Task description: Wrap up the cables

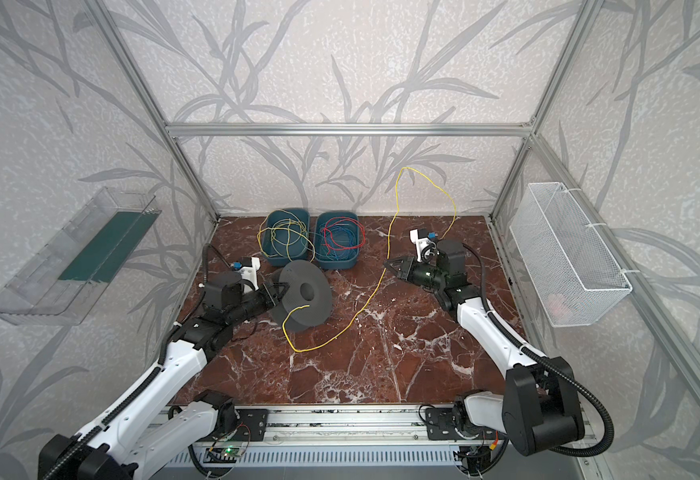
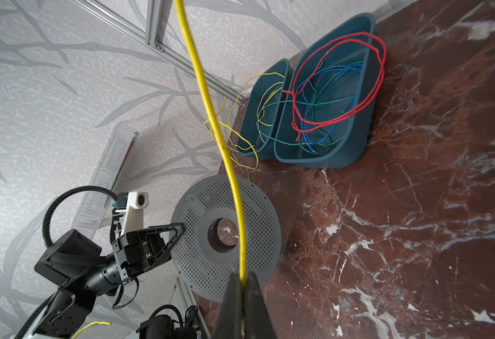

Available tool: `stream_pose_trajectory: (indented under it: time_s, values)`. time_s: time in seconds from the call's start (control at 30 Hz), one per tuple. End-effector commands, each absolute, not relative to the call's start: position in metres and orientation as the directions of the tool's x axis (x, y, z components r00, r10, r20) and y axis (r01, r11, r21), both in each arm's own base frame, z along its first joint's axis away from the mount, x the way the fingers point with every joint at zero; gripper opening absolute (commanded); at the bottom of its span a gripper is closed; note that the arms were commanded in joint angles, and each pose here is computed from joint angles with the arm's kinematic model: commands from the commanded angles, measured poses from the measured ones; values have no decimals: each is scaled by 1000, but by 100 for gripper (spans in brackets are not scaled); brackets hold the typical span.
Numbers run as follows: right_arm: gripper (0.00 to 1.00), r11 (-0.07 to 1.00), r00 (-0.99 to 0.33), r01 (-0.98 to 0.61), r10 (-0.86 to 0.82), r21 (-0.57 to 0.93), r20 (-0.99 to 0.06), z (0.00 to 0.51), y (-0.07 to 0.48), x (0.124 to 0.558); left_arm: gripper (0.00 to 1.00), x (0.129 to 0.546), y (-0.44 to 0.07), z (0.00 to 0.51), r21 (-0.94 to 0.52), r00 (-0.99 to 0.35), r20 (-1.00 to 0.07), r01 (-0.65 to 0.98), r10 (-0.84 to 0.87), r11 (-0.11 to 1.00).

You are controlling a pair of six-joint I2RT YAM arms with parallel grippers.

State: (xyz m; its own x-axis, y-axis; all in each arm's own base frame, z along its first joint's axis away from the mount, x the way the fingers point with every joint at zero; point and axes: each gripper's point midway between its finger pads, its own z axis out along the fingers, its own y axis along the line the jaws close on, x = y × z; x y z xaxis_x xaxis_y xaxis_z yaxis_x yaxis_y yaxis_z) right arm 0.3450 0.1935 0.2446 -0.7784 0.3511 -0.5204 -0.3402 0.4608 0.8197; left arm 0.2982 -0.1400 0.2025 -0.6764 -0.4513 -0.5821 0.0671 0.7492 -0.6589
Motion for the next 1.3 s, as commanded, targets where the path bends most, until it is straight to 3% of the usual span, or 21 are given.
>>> stream_pose_trajectory:
  time_s: [0.0, 0.37, 0.7, 1.27]
  values:
    - [0, 444, -742, -376, 380, 813, -552, 261, 186, 345, 0, 299, -145, 218, -505, -653, -684, 102, -325, 857]
    - [0, 449, -710, -365, 433, 816, -556, 263, 163, 341, 0, 322, -164, 236, -159, -584, -807, 77, -84, 984]
    - [0, 446, -695, -355, 462, 822, -551, 264, 151, 340, 0, 349, -186, 228, -78, -561, -827, 41, -42, 996]
    - [0, 444, -703, -349, 458, 825, -544, 263, 151, 339, 0, 354, -200, 203, -152, -567, -815, 7, -121, 988]
